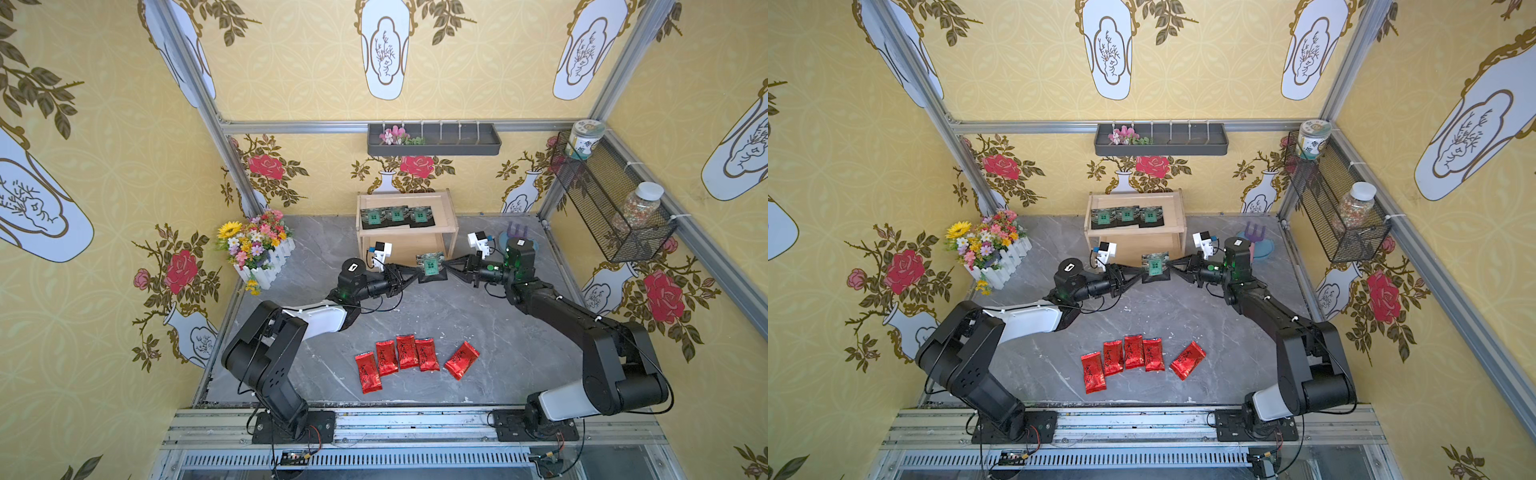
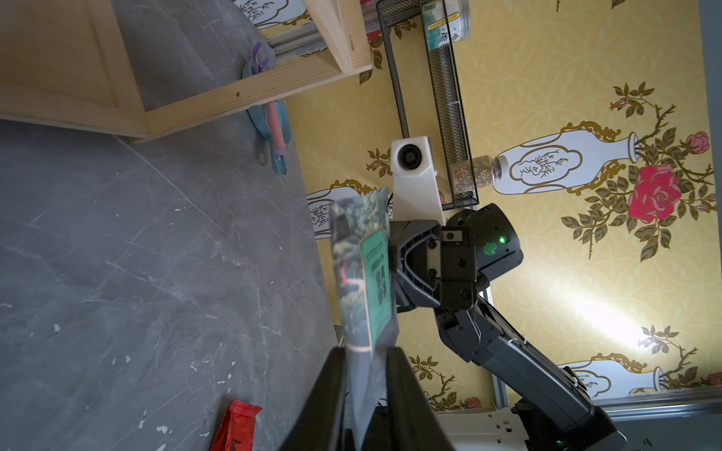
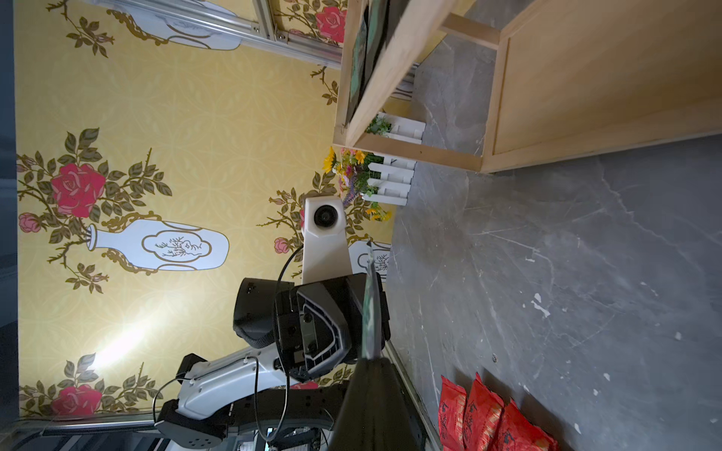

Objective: Place the tea bags on the shelf by color
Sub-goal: Pick up the tea bag from the center of the board, then place the tea bag on the shelf.

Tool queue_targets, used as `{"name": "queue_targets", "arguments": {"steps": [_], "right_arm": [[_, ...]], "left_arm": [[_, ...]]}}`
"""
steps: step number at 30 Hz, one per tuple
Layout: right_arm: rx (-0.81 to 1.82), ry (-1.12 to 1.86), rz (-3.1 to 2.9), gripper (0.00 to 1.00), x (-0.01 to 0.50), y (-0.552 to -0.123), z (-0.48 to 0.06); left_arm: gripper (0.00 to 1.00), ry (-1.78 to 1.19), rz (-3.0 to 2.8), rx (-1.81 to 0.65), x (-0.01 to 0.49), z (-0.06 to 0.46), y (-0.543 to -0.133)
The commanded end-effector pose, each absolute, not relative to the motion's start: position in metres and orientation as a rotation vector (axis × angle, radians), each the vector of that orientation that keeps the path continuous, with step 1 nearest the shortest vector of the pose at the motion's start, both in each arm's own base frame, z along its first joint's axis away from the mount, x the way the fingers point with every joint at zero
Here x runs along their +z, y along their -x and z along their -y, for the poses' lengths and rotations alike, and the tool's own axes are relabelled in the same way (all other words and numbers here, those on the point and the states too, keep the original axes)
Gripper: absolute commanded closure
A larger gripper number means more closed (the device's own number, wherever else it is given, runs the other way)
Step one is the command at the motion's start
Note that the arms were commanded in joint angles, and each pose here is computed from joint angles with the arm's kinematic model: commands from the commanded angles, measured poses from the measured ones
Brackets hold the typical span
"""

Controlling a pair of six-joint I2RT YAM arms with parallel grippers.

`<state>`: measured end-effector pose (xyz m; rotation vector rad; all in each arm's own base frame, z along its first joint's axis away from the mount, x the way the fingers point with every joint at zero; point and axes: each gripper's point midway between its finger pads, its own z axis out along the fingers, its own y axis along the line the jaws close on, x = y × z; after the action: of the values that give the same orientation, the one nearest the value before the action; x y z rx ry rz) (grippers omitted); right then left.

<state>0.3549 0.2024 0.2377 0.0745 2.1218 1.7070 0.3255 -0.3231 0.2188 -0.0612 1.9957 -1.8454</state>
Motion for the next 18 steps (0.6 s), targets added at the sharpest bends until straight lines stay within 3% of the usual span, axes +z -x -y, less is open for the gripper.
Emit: {"name": "queue_targets", "arguments": {"steps": [1,6,18], "right_arm": [[1.622,-0.01,-2.195,1.0,0.238,-0.351,-0.196],[1.573,0.029,-2.186,1.0,0.269,-0.363,-0.185],[1.477,0.019,-2.111,1.0,0.324,-0.446,-0.175]], "left_arm": [[0.6,0.008,-1.995,-1.788,0.224,0.317,-0.323],[0.53,-0.039,-2.019,-1.672,0.234,0.307,-0.324],[0.52,-0.107,-2.059,-1.562,0.242,0.293,-0.329]]}}
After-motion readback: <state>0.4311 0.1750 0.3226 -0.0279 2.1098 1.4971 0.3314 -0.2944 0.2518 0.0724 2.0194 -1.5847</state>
